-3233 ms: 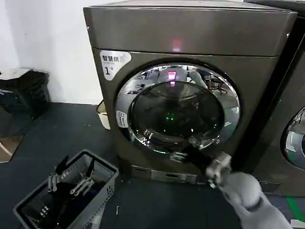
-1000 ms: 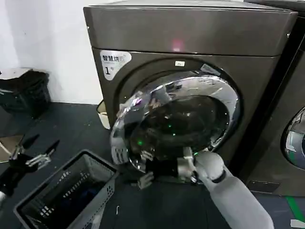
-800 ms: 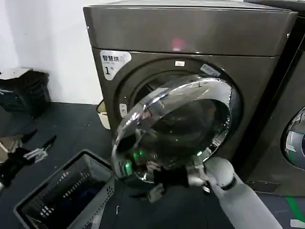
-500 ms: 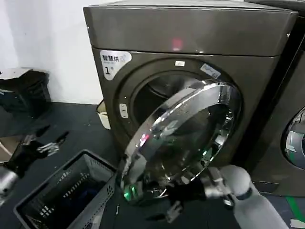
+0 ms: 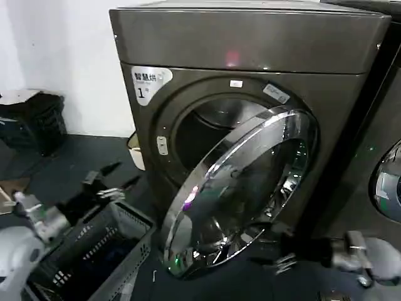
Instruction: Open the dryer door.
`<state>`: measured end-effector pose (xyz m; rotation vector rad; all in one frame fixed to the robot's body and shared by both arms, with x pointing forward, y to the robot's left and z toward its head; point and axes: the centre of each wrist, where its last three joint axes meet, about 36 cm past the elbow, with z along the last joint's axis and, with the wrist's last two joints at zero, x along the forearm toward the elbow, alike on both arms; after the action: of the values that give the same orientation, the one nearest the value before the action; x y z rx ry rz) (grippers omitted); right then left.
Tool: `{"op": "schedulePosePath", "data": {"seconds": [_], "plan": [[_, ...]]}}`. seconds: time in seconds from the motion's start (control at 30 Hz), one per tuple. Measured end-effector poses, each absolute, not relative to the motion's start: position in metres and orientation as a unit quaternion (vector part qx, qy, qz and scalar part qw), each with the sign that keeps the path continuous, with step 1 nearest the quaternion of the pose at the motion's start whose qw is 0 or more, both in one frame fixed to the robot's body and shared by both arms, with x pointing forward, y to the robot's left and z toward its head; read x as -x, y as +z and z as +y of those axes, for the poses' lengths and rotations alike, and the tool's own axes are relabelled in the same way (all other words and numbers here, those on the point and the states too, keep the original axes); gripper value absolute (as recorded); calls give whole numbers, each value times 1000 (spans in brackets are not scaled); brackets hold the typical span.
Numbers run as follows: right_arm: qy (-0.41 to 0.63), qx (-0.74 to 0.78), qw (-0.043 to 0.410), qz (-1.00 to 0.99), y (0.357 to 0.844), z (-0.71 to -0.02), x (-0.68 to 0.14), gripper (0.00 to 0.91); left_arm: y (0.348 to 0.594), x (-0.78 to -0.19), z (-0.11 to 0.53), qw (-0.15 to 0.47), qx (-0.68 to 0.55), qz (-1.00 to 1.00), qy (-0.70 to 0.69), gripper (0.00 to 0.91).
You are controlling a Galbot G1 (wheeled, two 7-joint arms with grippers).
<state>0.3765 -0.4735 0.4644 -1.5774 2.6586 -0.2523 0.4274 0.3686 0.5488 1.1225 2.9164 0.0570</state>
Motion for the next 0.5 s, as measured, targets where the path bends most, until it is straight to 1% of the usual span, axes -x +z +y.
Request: {"op": "schedulePosePath", "data": {"seconds": [0.17, 0.23, 0.33, 0.43, 0.5], "plan": [[-72, 423, 26, 903, 459, -498, -331, 907, 539, -441, 338, 6, -419, 908, -9, 907], [-72, 382, 35, 921, 459, -505, -312, 907, 535, -448, 324, 7, -441, 897, -20, 907], [-68, 271, 50, 959, 468, -518, -281, 907, 532, -457, 301, 8, -474, 880, -30, 907], [-78, 151, 70, 983, 487, -533, -262, 907, 530, -466, 280, 10, -506, 862, -37, 907], [-80, 60, 73, 992, 502, -544, -248, 907, 530, -471, 264, 12, -527, 849, -38, 907]]}}
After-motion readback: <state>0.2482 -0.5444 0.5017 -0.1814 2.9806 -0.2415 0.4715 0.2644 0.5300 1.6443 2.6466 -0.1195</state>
